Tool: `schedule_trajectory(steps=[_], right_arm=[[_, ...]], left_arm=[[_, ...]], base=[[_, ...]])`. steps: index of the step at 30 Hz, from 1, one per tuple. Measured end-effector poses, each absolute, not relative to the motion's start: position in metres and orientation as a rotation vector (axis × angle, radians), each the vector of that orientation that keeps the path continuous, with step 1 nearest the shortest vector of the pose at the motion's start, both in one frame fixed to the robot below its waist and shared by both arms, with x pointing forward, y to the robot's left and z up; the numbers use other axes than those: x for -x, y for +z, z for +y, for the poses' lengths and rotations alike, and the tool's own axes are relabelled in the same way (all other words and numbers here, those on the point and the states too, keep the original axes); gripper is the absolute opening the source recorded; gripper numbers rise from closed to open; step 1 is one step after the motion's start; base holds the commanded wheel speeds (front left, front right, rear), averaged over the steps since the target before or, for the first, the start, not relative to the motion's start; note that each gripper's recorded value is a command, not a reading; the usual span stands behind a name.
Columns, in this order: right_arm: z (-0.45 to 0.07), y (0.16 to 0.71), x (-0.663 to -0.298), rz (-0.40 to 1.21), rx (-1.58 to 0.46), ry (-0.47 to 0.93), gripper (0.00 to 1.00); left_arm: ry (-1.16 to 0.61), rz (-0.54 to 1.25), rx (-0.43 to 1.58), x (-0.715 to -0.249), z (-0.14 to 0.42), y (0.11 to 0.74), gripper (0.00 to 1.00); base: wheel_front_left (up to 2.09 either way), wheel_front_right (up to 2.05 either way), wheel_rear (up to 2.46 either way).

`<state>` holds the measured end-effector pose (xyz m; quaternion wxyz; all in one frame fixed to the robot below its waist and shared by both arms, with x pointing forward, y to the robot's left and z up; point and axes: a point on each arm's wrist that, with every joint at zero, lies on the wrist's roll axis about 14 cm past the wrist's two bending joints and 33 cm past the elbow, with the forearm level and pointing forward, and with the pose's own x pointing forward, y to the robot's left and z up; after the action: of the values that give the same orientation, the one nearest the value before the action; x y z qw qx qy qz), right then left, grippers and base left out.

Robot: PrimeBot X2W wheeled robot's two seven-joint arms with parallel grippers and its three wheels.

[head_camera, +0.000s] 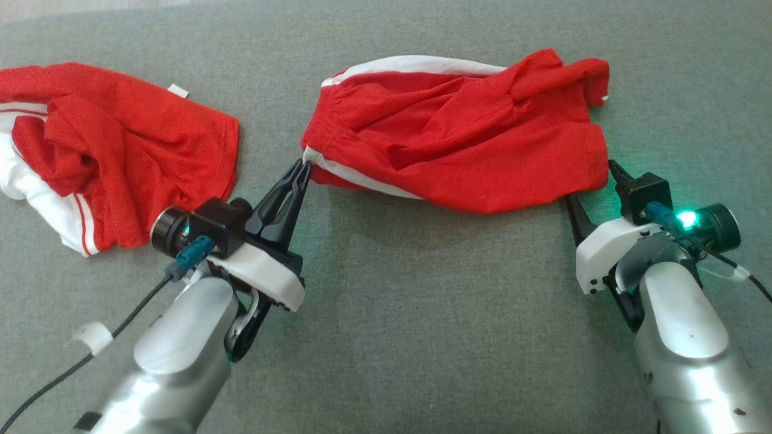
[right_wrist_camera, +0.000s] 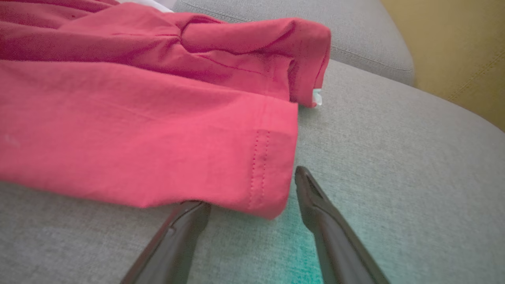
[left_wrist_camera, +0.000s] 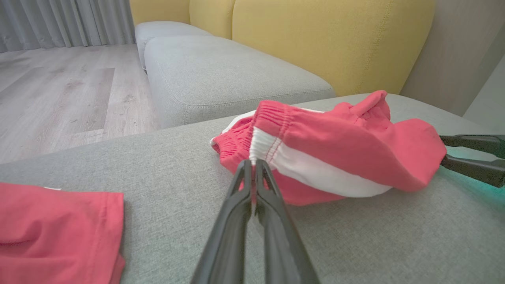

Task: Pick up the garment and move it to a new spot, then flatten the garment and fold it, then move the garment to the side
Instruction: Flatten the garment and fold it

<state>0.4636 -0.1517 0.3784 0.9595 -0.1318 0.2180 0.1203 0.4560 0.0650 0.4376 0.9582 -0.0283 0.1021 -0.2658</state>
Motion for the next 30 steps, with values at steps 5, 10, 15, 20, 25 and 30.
schedule_trajectory(steps=[5,10,15,20,25,30], right_arm=[[-0.151,0.387,-0.464,0.414,0.271,0.246,1.0],[-0.151,0.403,-0.469,0.365,0.264,0.238,1.0],[-0.152,0.413,-0.468,0.341,0.251,0.231,1.0],[-0.151,0.415,-0.465,0.343,0.234,0.229,1.0],[-0.147,0.417,-0.466,0.346,0.203,0.233,1.0],[-0.141,0.413,-0.463,0.363,0.188,0.247,0.31]], left_arm=[[-0.541,0.211,0.061,-0.452,0.064,0.437,0.0],[-0.541,0.199,0.062,-0.453,0.063,0.441,0.0],[-0.541,0.2,0.067,-0.453,0.061,0.441,0.0],[-0.539,0.202,0.07,-0.453,0.062,0.44,0.0],[-0.535,0.205,0.074,-0.454,0.062,0.439,0.0],[-0.539,0.204,0.072,-0.453,0.062,0.439,0.0]], base=[[0.0,0.0,0.0],[0.0,0.0,0.0],[0.0,0.0,0.0],[0.0,0.0,0.0],[0.0,0.0,0.0],[0.0,0.0,0.0]])
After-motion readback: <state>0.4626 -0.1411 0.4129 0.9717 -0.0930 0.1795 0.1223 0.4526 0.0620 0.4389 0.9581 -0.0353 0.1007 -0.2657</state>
